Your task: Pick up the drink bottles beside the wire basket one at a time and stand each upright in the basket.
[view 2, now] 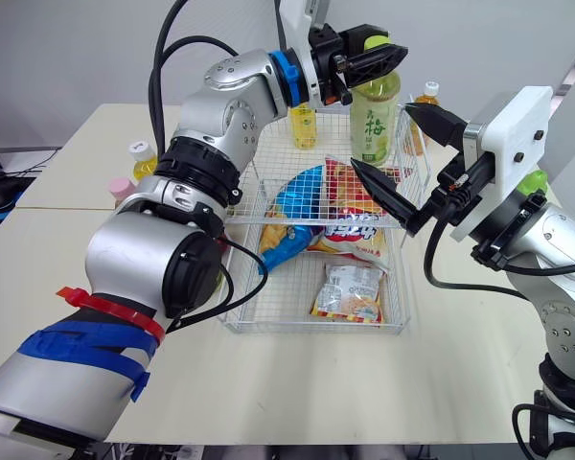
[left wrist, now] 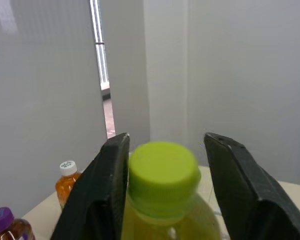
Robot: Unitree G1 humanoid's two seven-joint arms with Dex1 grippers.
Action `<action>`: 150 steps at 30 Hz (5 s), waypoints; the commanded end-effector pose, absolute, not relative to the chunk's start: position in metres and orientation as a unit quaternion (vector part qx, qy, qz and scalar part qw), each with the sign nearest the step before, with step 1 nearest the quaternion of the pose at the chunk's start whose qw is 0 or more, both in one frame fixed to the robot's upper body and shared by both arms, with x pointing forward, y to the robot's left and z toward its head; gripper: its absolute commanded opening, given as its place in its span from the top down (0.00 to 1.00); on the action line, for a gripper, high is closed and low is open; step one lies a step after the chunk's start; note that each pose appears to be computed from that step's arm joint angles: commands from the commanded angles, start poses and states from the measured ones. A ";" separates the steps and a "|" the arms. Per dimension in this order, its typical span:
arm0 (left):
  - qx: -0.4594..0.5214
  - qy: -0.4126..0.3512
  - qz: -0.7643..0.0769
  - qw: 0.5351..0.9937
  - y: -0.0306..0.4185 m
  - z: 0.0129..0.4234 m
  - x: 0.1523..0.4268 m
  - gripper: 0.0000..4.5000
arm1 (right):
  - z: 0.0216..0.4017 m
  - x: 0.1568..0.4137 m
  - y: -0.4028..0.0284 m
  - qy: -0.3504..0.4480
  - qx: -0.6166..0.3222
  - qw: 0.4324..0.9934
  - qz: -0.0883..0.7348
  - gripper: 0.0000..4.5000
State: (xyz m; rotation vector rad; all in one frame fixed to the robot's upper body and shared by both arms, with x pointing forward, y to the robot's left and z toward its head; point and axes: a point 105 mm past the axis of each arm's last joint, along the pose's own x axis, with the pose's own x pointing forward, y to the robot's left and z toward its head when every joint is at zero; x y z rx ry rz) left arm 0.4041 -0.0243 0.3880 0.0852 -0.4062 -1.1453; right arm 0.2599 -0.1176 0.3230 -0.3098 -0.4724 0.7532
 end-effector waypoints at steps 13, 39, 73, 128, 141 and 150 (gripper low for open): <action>0.018 -0.274 -0.518 0.810 0.085 0.443 0.371 0.01 | 0.334 0.263 -0.112 -0.236 -0.164 0.861 0.419 0.00; -0.048 -0.040 -0.084 0.994 0.318 0.209 0.191 0.01 | 0.329 0.282 -0.058 -0.210 -0.128 0.728 0.639 0.00; 0.074 -0.100 -0.083 0.989 0.291 0.239 0.367 0.01 | 0.329 0.273 -0.070 -0.216 -0.149 0.772 0.579 0.00; 0.075 -0.277 -0.440 0.851 0.118 0.483 0.355 0.69 | 0.349 0.273 -0.090 -0.275 -0.152 0.827 0.466 0.00; 0.092 -0.204 -0.500 0.837 0.037 0.419 0.399 0.69 | 0.343 0.262 -0.104 -0.264 -0.168 0.859 0.405 0.00; 0.079 -0.192 -0.512 0.834 0.022 0.406 0.406 0.69 | 0.342 0.261 -0.105 -0.257 -0.172 0.865 0.395 0.00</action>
